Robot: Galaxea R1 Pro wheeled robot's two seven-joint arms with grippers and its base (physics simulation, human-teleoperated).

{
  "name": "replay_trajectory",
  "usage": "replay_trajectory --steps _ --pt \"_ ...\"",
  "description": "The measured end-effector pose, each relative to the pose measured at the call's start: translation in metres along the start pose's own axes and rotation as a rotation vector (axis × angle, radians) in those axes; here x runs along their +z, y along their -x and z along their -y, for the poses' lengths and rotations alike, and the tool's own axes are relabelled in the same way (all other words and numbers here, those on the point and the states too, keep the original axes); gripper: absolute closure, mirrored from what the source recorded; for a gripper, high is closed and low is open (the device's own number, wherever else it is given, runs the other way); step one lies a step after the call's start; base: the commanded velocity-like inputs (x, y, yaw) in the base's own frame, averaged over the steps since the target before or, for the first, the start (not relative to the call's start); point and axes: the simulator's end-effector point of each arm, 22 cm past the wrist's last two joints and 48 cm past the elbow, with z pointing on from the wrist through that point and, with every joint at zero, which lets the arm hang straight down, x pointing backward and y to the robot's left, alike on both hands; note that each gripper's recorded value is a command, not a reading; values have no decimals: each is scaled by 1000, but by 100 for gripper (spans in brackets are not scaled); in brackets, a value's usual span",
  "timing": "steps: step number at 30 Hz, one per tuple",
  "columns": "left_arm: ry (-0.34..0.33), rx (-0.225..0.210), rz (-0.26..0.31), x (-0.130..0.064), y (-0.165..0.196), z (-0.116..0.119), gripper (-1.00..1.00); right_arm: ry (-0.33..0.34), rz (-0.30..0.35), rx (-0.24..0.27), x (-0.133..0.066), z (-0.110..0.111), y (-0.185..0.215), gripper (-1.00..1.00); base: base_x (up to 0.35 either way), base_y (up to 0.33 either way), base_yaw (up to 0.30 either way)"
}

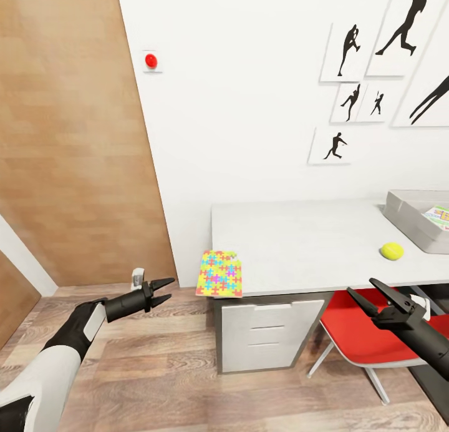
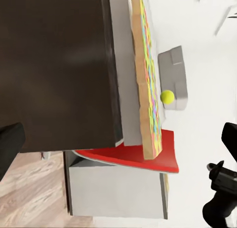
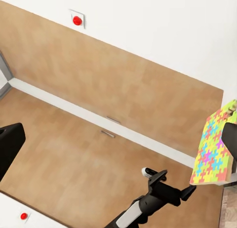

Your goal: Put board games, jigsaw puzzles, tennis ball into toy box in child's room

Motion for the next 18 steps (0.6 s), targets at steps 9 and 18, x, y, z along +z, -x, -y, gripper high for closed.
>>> replay_trajectory --steps 9,18 --pt "1 -32 -15 -2 -1 11 -100 0 0 0 3 -10 4 -100 0 0 0" --pt "-1 -50 -23 -3 -1 17 -100 0 -1 0 5 -16 6 -100 0 0 0"
